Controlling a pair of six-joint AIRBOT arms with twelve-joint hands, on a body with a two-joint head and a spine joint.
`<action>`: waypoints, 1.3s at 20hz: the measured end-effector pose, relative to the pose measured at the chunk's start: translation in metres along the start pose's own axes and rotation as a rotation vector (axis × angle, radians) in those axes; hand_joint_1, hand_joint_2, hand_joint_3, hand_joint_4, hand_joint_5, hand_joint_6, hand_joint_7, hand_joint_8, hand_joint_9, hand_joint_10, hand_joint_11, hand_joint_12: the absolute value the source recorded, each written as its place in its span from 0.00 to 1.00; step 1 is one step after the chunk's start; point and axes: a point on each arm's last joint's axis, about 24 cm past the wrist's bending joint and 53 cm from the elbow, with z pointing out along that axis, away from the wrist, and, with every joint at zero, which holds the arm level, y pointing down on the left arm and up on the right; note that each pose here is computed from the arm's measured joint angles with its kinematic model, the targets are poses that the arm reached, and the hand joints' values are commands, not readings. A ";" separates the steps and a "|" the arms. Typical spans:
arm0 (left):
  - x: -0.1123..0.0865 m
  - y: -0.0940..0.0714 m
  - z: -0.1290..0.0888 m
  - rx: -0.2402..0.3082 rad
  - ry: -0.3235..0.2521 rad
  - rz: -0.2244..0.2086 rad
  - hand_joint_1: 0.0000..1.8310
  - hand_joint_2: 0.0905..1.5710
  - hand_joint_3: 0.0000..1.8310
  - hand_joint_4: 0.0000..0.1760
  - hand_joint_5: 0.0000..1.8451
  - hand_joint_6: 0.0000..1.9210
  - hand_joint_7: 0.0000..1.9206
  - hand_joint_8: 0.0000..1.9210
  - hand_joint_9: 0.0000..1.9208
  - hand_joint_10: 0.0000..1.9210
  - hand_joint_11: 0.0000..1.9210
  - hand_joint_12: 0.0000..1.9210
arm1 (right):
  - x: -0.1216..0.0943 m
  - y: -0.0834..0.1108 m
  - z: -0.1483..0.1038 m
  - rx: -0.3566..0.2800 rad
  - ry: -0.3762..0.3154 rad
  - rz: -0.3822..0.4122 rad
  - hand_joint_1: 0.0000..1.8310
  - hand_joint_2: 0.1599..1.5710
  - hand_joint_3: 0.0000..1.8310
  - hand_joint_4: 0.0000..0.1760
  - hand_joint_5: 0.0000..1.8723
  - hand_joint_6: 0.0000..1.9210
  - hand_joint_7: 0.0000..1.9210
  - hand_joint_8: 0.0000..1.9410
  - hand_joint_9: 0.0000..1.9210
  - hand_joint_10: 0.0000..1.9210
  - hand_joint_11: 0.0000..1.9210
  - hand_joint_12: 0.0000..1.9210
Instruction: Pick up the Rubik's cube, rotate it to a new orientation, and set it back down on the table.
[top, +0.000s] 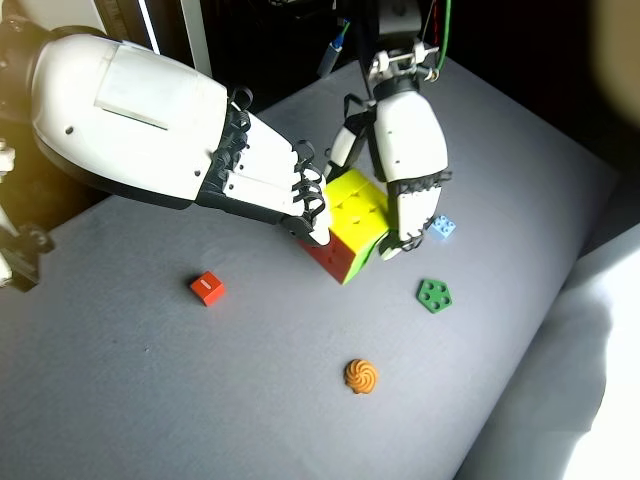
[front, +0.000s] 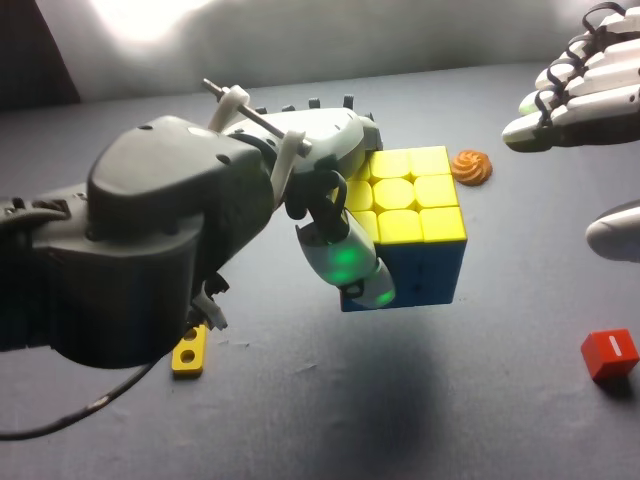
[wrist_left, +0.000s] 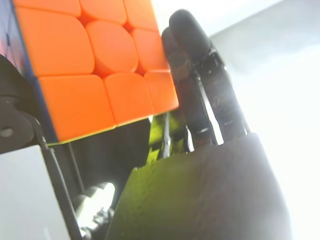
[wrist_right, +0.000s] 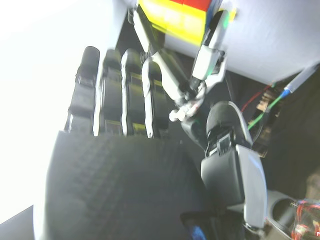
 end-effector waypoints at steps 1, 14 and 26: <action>-0.002 -0.004 -0.001 0.009 0.004 0.010 0.74 0.73 0.00 0.00 0.49 0.50 0.46 0.64 0.39 0.75 0.27 0.69 | 0.000 0.000 0.000 -0.001 0.001 -0.002 0.21 0.87 0.00 0.00 0.14 0.00 0.42 0.05 0.40 0.13 0.11 0.57; -0.023 -0.023 -0.004 0.039 -0.019 0.005 0.74 0.73 0.00 0.00 0.50 0.50 0.44 0.67 0.36 0.76 0.23 0.72 | 0.002 -0.010 -0.001 0.019 0.012 -0.022 0.73 0.74 0.00 0.00 0.11 0.00 0.41 0.72 0.42 0.99 0.36 0.99; -0.028 -0.024 -0.007 0.040 -0.029 -0.002 0.74 0.72 0.00 0.00 0.50 0.50 0.46 0.63 0.38 0.74 0.24 0.70 | 0.013 0.001 0.015 -0.028 0.053 -0.077 0.72 0.75 0.00 0.00 0.15 0.00 0.40 0.73 0.39 0.96 0.34 0.96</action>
